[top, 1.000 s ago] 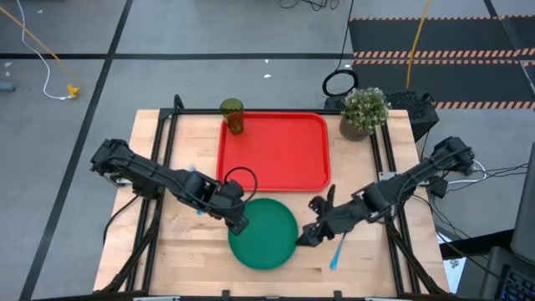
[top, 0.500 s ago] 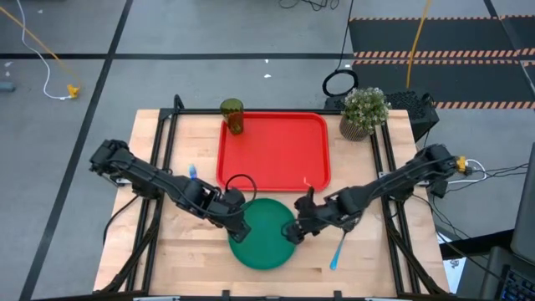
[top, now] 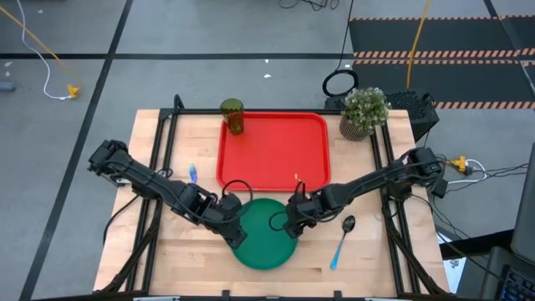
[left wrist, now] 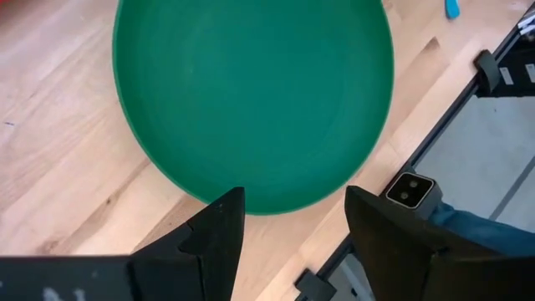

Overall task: Pick and place plate/cup/fork/spoon on tray
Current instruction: Put the green plate on the orange serving tray to the bottom right of the green glass

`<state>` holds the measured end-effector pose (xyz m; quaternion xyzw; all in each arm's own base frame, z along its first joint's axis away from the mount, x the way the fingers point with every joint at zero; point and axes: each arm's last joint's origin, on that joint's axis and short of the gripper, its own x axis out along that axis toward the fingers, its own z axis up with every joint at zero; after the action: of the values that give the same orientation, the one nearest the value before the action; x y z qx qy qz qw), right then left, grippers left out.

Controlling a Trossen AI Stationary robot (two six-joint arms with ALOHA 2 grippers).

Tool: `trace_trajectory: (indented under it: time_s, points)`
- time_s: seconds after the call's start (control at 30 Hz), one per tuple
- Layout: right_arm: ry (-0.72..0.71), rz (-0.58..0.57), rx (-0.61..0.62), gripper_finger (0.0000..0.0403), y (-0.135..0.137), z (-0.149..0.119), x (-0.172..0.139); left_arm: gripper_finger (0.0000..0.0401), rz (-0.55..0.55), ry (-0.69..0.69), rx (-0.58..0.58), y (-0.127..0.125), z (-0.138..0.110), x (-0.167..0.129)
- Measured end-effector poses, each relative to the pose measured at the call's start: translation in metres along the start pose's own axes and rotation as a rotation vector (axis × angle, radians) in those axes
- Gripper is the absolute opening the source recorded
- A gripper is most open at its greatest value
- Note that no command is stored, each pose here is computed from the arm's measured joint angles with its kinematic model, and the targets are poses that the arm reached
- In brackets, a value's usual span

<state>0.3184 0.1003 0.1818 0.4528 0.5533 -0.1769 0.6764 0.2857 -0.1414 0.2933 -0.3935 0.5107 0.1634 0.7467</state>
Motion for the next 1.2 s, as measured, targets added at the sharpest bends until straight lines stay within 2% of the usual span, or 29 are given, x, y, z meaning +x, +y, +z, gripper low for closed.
trace_trajectory:
  time_s: [0.3,0.73,0.93,1.2]
  points:
    - [0.022,-0.057,-0.016,0.0193,-0.005,0.004,0.019,0.0209,-0.002,0.005,0.01,-0.001,-0.005,0.0]
    - [-0.013,-0.068,-0.047,0.0014,-0.007,0.009,0.02,0.0209,0.003,0.001,0.025,-0.001,-0.003,0.0]
    - [0.008,-0.04,-0.056,0.0005,-0.006,0.011,0.015,0.0209,0.005,-0.001,0.015,0.0,-0.002,0.0]
    - [-0.046,0.05,-0.049,0.0001,-0.003,0.014,-0.022,0.0209,0.013,-0.029,0.005,0.0,-0.001,0.0]
